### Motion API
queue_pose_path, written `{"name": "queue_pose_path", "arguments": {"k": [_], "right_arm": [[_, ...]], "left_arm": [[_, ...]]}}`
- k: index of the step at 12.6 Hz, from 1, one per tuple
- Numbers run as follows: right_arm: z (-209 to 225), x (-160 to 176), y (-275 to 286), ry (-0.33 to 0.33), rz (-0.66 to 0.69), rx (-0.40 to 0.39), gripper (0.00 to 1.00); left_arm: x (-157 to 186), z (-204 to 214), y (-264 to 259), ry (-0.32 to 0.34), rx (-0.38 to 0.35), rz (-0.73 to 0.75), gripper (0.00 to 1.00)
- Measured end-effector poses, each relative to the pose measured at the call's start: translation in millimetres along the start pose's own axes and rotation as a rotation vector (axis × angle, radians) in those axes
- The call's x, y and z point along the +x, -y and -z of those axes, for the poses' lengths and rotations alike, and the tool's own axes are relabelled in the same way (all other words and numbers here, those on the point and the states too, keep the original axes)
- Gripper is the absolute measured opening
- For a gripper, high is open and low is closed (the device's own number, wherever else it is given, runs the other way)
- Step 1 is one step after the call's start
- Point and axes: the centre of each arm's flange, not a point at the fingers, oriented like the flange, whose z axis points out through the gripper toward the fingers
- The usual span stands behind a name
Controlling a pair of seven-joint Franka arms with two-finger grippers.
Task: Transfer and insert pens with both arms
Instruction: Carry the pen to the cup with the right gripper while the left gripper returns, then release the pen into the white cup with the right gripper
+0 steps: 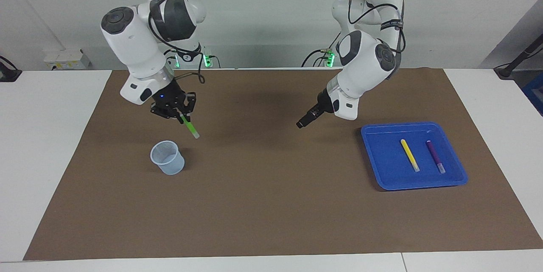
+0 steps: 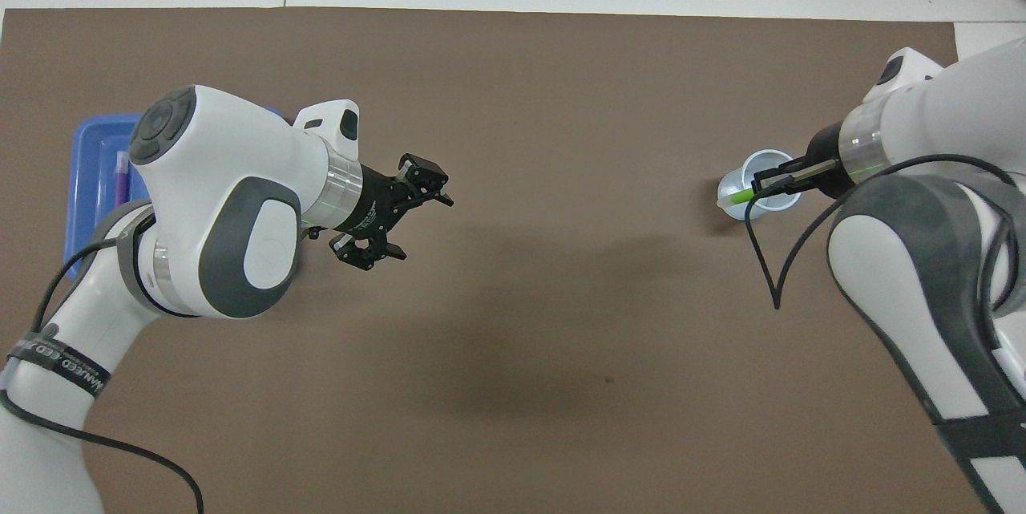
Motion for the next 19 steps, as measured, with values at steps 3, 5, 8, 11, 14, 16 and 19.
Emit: {"name": "queue_pose_path", "arguments": {"k": [3,5,8,11,14,16,19], "right_arm": [[14.1,-1.8,-30.5,-0.001,0.111,-0.081,0.18],[11.6,-1.6,-44.6,-0.004,0.152,-0.099,0.18],[-7.8,0.3,-63.2,-0.001,0.155,-0.091,0.18],[-36.6,-3.0,-68.7,0.013,0.150,-0.082,0.18],[-57.0,-7.1,-70.2,-0.003,0.149,-0.087,0.18],[-69.6,-8.3,-71.2,-0.021,0.150,-0.091,0.18],[-90.3,-9.8,-75.0,-0.018,0.138,-0.083,0.18]], "left_arm": [[19.5,19.9,18.6,-0.071,0.088,-0.198,1.00],[36.9,32.9,31.3,-0.171,0.212,-0.402,1.00],[60.6,52.9,45.5,-0.220,0.281,-0.555,1.00],[96.2,80.2,69.2,-0.242,0.290,-0.659,1.00],[122.8,101.9,86.1,-0.311,0.340,-0.775,1.00],[128.4,107.2,87.6,-0.344,0.356,-0.808,0.98],[158.5,115.7,103.8,-0.404,0.383,-0.867,0.98]]}}
